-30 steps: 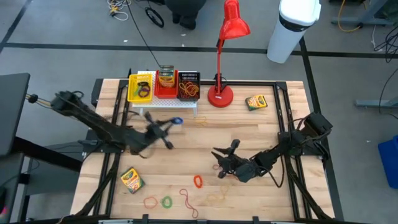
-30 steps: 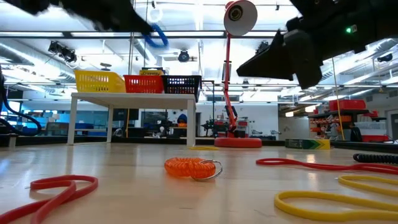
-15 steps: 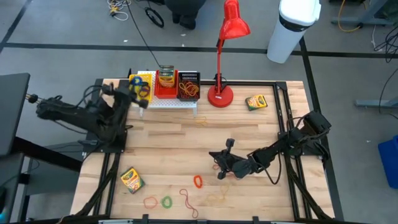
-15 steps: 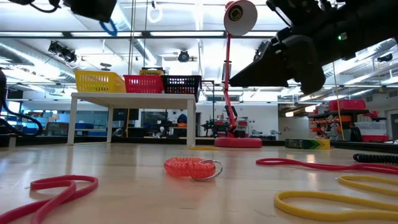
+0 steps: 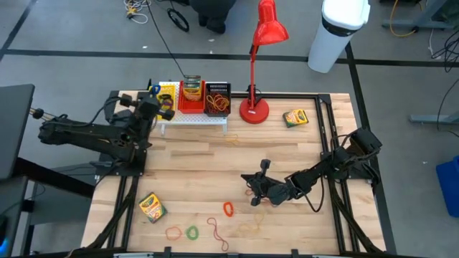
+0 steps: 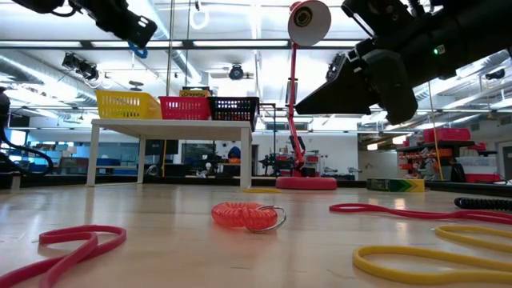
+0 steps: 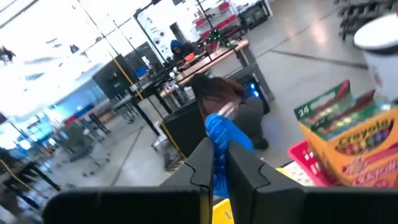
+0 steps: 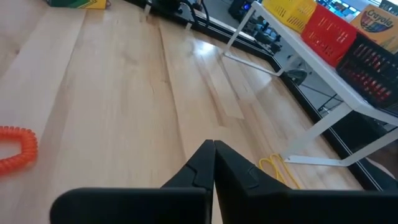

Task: Pick & Place Office Desk Supplies
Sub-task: Put the blue spring rubber band into the yellow bin on the shelf

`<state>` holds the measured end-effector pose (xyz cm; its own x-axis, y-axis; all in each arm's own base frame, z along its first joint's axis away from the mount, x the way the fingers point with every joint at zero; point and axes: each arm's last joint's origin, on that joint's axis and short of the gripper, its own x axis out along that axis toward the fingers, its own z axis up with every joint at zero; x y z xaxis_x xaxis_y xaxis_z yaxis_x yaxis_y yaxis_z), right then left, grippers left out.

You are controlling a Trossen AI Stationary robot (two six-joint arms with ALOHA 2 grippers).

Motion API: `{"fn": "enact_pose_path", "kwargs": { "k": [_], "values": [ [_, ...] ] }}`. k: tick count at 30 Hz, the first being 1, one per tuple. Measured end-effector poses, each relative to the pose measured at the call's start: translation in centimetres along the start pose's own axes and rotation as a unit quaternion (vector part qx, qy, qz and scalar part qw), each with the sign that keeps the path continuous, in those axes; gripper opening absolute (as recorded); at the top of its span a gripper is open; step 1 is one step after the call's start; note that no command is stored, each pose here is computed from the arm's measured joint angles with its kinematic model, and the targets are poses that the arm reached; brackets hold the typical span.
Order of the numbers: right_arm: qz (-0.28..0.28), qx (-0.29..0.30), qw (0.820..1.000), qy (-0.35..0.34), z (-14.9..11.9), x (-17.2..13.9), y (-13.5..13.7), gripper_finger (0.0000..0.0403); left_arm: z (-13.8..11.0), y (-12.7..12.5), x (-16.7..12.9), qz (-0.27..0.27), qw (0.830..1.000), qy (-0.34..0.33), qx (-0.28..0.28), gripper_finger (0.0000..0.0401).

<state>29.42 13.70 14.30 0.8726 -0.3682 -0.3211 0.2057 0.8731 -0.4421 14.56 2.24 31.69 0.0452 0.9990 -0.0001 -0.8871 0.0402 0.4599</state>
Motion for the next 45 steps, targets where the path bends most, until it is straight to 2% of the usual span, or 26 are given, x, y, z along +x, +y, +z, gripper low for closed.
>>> {"fn": "enact_pose_path", "kwargs": {
  "k": [3,7,9,11,13,14,16,18,19,20,21,23,25,27,30,33,37,42,45],
  "values": [
    [0.000,0.000,1.000,0.001,0.0,0.0,0.0,0.0004,-0.3,-0.6,0.0,-0.010,0.999,-0.010,0.033,0.0023],
    [0.000,0.000,1.000,0.001,0.0,0.0,0.0,0.0008,-0.6,-1.4,0.0,-0.061,0.996,-0.051,0.044,0.0023],
    [0.000,0.000,1.000,0.001,0.0,0.0,0.0,0.0009,-1.0,-1.8,-0.1,-0.112,0.989,-0.078,0.056,0.0023],
    [0.000,0.000,1.000,0.001,0.0,0.0,0.0,0.0006,-1.7,-2.3,-0.2,-0.192,0.974,-0.103,0.057,0.0023],
    [0.000,-0.002,1.000,0.001,0.0,0.0,0.0,0.0004,-2.3,-2.5,-0.2,-0.305,0.944,-0.110,0.061,0.0023],
    [0.000,-0.002,1.000,0.001,0.0,0.0,0.0,0.0004,-2.4,-2.6,-0.2,-0.368,0.922,-0.111,0.053,0.0023],
    [0.000,-0.002,1.000,0.001,0.0,0.0,0.0,0.0007,-2.2,-2.3,-0.3,-0.486,0.864,-0.131,0.023,0.0023],
    [0.000,-0.002,1.000,0.001,0.0,0.0,0.0,0.0008,-1.6,-1.5,-0.4,-0.563,0.810,-0.164,-0.013,0.0025],
    [0.000,-0.002,1.000,0.001,0.0,0.0,0.0,0.0008,-1.2,-0.8,-0.3,-0.574,0.799,-0.175,-0.034,0.0025],
    [0.001,-0.002,1.000,0.001,0.0,0.0,0.0,0.0006,-0.7,-0.1,0.0,-0.569,0.801,-0.179,-0.051,0.0025],
    [0.001,-0.002,1.000,0.001,0.0,0.0,0.0,0.0004,-0.5,0.6,0.4,-0.550,0.815,-0.170,-0.063,0.0025],
    [0.001,-0.002,1.000,0.001,0.0,0.0,0.0,0.0003,-0.5,2.0,1.4,-0.489,0.862,-0.115,-0.064,0.0024],
    [0.002,-0.002,1.000,0.001,0.0,0.0,0.0,0.0005,-0.6,3.1,2.2,-0.441,0.894,-0.051,-0.061,0.0023],
    [0.005,-0.002,1.000,0.001,0.0,0.0,0.0,0.0008,-0.6,3.9,2.7,-0.421,0.905,-0.001,-0.058,0.0023],
    [0.005,-0.002,1.000,0.001,0.0,0.0,0.0,0.0005,-0.3,4.6,3.6,-0.389,0.918,0.035,-0.071,0.0023],
    [0.005,-0.002,1.000,0.001,0.0,0.0,0.0,0.0003,-0.5,4.6,4.8,-0.329,0.938,0.077,-0.072,0.0023],
    [0.005,-0.002,1.000,0.001,0.0,0.0,0.0,0.0007,-1.5,3.9,7.1,-0.279,0.948,0.146,-0.054,0.0023],
    [0.010,-0.002,1.000,0.000,0.0,0.0,0.0,0.0003,-2.5,3.2,9.6,-0.299,0.933,0.196,-0.047,0.0024],
    [0.011,-0.002,1.000,0.000,0.0,0.0,0.1,0.0004,-2.9,3.1,10.5,-0.292,0.931,0.211,-0.052,0.0035]
  ]
}}
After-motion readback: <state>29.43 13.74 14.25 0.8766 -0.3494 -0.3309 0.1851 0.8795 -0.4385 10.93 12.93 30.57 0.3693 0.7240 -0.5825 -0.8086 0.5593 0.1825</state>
